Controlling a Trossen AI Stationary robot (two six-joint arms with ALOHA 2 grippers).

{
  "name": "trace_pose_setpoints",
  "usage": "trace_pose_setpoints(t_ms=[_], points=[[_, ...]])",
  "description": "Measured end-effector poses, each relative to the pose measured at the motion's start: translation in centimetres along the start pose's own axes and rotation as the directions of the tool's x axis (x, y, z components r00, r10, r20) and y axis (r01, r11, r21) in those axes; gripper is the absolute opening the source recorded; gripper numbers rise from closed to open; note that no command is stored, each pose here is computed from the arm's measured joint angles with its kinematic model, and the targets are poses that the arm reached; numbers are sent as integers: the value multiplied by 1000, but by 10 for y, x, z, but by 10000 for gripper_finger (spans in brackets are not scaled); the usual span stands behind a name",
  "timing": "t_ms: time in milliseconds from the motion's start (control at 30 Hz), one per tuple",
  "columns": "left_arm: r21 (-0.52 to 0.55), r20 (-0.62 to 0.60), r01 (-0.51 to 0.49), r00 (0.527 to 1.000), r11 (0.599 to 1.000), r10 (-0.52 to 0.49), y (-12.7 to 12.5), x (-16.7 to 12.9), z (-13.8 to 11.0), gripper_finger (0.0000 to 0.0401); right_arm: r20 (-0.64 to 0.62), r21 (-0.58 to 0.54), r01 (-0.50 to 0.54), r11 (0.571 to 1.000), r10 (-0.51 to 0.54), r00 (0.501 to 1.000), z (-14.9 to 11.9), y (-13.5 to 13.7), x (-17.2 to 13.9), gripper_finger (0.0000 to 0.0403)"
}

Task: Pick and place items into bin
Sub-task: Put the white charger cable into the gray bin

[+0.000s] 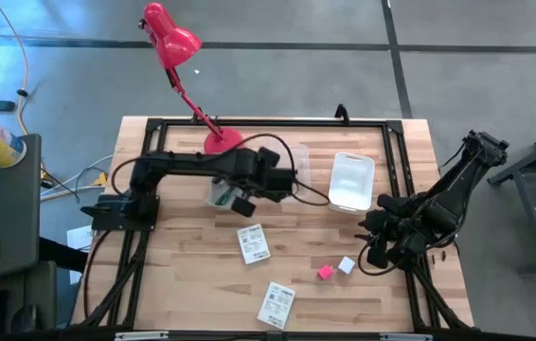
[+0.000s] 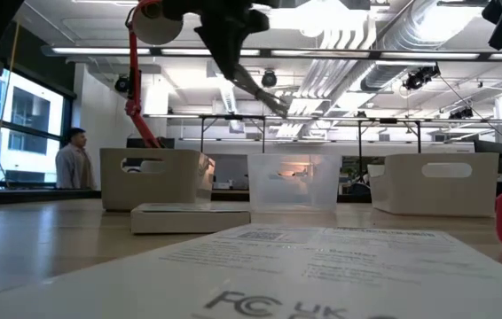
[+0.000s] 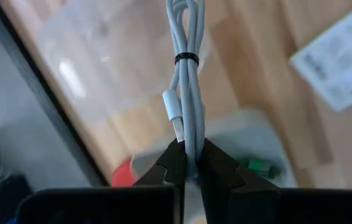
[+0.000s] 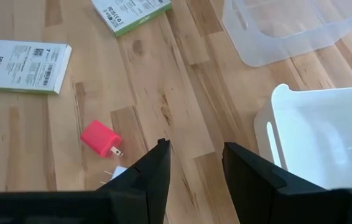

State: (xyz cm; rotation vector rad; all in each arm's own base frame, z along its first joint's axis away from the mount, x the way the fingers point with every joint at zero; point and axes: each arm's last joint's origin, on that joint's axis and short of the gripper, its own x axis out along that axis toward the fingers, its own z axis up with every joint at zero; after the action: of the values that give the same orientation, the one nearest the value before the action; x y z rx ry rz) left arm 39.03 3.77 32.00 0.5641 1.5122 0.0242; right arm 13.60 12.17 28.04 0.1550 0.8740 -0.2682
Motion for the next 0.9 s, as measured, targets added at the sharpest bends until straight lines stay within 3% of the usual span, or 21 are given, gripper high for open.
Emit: trace_pose_setpoints(t_ms=[333, 567, 733, 900], points=[[-57, -98, -38, 995, 998, 32, 23, 5, -26, 12, -2, 21, -1, 1000, 1, 1000, 0, 0, 0, 138], [-217, -209, -36, 978, 976, -10, 35, 36, -41, 12, 1, 38, -18, 999, 18, 1000, -4, 3, -3, 138], [-321, -296, -39, 953, 946, -61, 32, 61, -52, 12, 32, 42, -7, 999, 6, 999, -4, 3, -4, 138], [-364, -342, -58, 937, 930, -76, 21, 68, -61, 12, 43, 48, -1, 999, -1, 999, -4, 3, -4, 138]])
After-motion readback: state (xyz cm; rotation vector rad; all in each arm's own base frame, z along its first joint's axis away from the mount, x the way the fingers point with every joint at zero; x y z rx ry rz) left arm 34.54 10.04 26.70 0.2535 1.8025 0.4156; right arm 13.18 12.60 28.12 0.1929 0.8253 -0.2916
